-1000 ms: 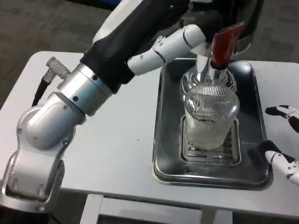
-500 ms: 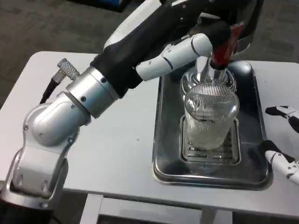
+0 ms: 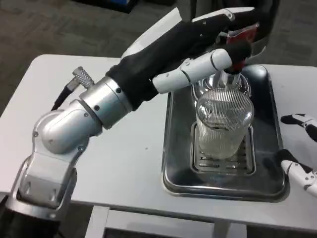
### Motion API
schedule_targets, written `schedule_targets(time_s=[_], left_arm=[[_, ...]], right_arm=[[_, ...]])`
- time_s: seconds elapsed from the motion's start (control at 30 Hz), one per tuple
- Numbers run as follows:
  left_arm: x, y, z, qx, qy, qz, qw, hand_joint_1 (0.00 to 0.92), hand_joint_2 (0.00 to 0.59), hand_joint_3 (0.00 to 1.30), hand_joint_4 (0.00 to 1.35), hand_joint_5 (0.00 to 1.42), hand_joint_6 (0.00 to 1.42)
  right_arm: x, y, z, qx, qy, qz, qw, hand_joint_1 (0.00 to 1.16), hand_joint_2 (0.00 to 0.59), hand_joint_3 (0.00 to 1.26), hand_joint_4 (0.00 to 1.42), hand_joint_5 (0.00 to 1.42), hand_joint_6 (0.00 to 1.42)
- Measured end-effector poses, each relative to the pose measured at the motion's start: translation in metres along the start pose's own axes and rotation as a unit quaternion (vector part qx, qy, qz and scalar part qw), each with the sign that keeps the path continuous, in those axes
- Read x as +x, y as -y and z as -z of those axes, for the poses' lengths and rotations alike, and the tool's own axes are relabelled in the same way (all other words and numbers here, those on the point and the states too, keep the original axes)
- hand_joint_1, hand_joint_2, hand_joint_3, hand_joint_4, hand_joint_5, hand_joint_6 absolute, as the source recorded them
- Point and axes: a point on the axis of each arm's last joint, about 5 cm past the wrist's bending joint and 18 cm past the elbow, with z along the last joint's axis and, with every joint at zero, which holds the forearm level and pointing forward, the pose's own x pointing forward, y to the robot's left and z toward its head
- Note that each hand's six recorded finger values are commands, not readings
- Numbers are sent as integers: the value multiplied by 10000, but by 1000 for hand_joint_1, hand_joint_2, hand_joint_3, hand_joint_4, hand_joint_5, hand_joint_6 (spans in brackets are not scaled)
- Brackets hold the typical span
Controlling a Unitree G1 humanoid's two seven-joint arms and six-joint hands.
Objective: Grasp the cup under the faucet to collect the drink, then remove the cup.
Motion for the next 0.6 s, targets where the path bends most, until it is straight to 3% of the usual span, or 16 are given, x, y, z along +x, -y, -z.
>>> schedule_targets(time_s=[0.23, 0.6], left_arm=[[29, -15, -4, 55, -19, 110, 9999, 51, 161, 227, 188, 315, 306], [40, -48, -53, 654, -36, 403, 9970, 42, 151, 218, 168, 298, 274]], right_arm=[[3, -5, 12, 66, -10, -31, 10000, 394, 444, 187, 96, 97, 147], [24, -11, 37, 132, -40, -60, 9999, 394, 444, 187, 96, 97, 147]])
